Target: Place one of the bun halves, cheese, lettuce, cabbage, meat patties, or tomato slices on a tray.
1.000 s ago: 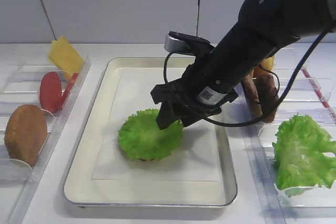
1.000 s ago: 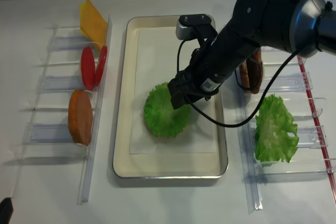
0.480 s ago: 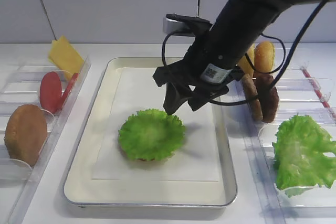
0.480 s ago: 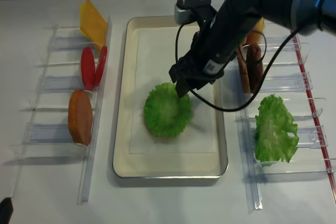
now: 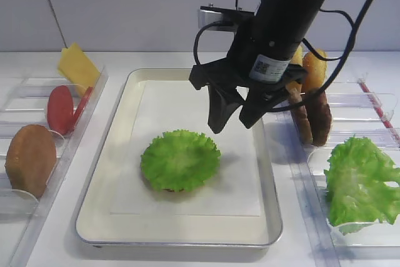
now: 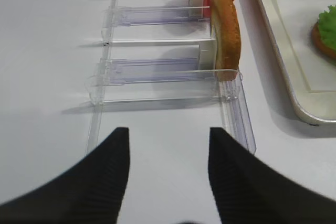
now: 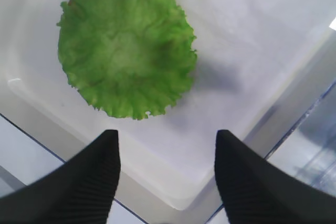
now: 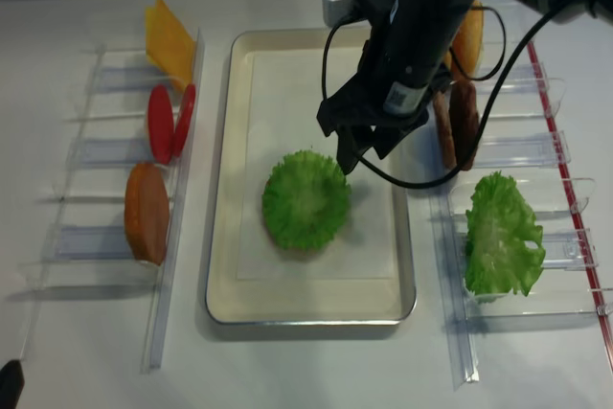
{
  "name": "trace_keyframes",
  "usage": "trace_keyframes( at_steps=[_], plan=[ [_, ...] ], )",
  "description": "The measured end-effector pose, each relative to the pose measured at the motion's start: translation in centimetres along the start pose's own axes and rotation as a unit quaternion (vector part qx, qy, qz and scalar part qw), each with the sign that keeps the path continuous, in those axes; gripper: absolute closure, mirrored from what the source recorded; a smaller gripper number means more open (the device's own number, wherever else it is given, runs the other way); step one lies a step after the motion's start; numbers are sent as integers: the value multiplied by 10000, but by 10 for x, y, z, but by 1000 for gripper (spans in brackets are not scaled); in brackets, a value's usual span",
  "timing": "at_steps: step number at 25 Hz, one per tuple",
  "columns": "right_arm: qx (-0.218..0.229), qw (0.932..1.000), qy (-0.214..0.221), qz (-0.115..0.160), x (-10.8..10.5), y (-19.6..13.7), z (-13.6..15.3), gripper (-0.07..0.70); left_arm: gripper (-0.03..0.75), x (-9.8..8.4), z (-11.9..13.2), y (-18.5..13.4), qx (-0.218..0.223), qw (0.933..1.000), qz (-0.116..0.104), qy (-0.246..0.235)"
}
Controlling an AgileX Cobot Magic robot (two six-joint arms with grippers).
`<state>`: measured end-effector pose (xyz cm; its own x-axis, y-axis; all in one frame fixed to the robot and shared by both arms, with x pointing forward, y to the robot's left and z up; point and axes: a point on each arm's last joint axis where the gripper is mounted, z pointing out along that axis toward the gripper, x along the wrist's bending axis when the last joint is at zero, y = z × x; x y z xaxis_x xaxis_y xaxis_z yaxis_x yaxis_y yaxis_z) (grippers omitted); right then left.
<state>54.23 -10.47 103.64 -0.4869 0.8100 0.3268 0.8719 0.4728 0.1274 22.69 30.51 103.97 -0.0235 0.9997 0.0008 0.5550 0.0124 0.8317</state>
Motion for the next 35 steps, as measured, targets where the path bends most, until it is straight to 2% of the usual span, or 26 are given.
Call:
trace_keyframes(
  at_steps=[6,11,19,24,27,35],
  plan=[
    [-41,10000,-23,73,2,-3,-7,208,393,0,0,0,0,10000,0,0],
    [-369,9992,-150,66,9,-12,-33,208,393,0,0,0,0,10000,0,0],
    [-965,9923,-712,310,15,-42,-81,208,393,0,0,0,0,10000,0,0],
    [-1218,9887,-760,424,21,-75,-101,208,393,0,0,0,0,10000,0,0],
    [-1340,9845,-980,565,19,-102,-108,208,393,0,0,0,0,10000,0,0],
    [-1557,9775,-1322,528,15,-169,-114,209,393,0,0,0,0,10000,0,0]
  ],
)
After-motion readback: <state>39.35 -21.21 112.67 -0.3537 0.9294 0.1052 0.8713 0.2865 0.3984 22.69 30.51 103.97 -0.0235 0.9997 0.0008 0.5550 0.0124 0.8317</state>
